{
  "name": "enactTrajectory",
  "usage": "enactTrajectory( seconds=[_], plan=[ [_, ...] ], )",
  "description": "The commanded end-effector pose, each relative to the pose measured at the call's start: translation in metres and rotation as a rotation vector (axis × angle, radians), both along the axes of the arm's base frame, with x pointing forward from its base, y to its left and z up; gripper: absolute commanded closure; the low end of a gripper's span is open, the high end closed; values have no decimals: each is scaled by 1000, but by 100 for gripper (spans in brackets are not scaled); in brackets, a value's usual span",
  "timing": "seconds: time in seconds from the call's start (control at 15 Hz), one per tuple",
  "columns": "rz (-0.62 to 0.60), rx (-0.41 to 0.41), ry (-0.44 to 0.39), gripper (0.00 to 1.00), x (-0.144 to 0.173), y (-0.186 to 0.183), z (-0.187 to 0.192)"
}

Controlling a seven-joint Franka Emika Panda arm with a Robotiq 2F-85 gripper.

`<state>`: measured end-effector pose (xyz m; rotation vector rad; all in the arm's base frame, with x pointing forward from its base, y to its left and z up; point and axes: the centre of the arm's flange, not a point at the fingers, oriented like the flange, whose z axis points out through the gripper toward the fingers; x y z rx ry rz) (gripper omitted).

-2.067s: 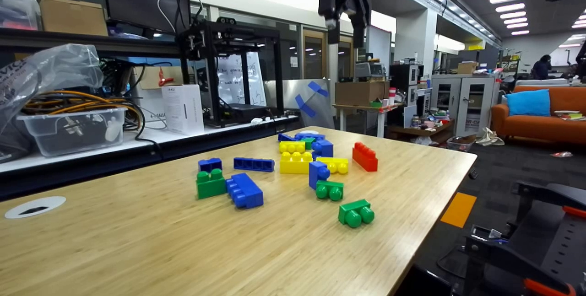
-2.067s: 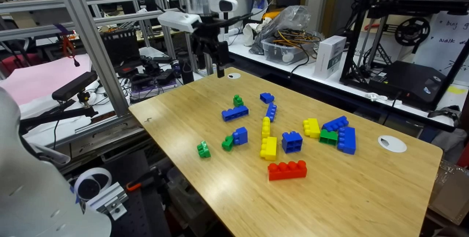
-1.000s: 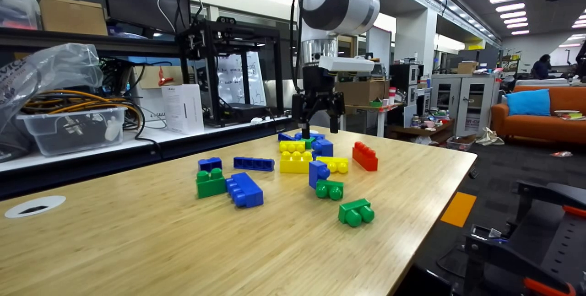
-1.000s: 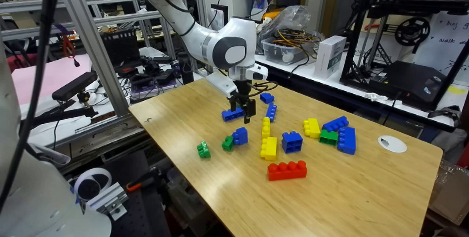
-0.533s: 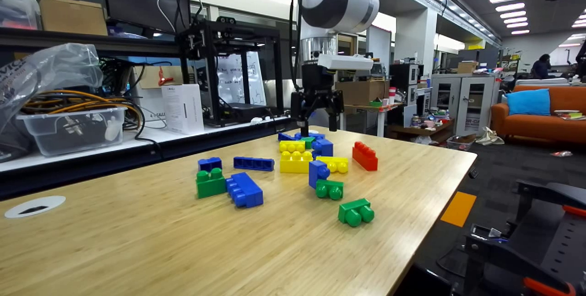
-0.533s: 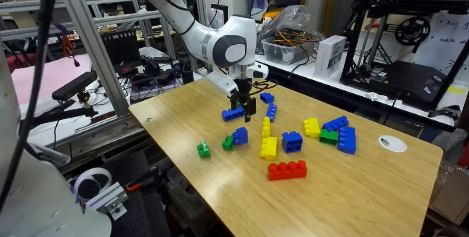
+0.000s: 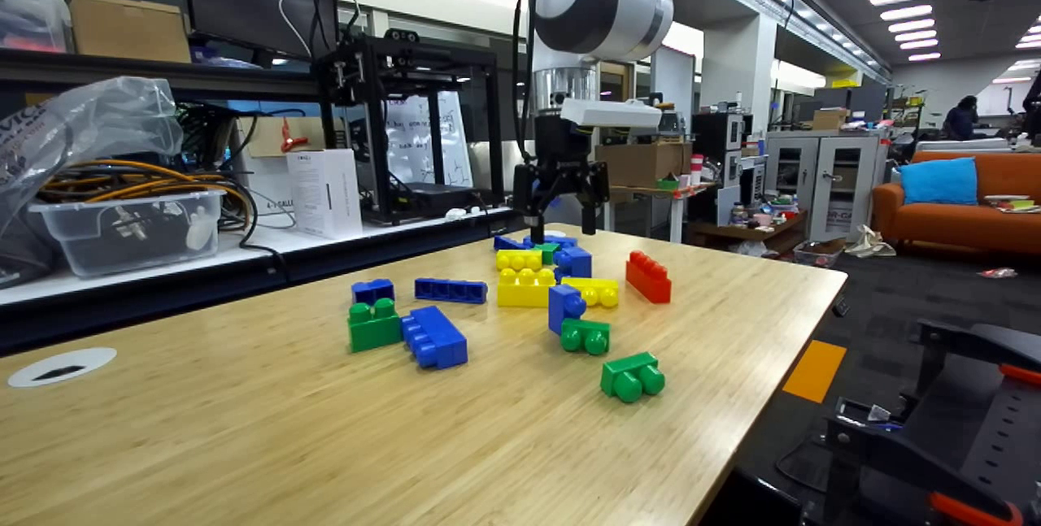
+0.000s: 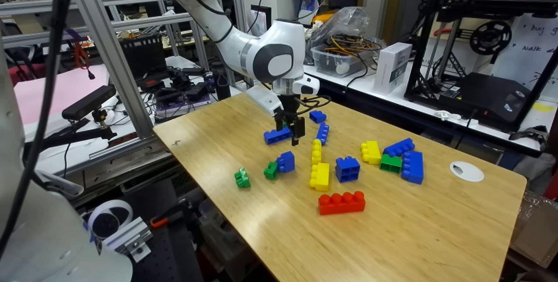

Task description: Pick up the blue block and move it to the right side of the table.

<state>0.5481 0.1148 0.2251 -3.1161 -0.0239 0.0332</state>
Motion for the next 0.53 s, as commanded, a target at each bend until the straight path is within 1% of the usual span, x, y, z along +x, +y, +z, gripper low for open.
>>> enactTrajectory(
  seconds=[0.0, 0.13, 0.47],
  plan=[
    [-62, -4, -35, 0, 3, -1, -12],
    [-89, -9, -29, 0, 7, -3, -24],
    [-123, -22, 26, 0, 11, -11, -61]
  ],
)
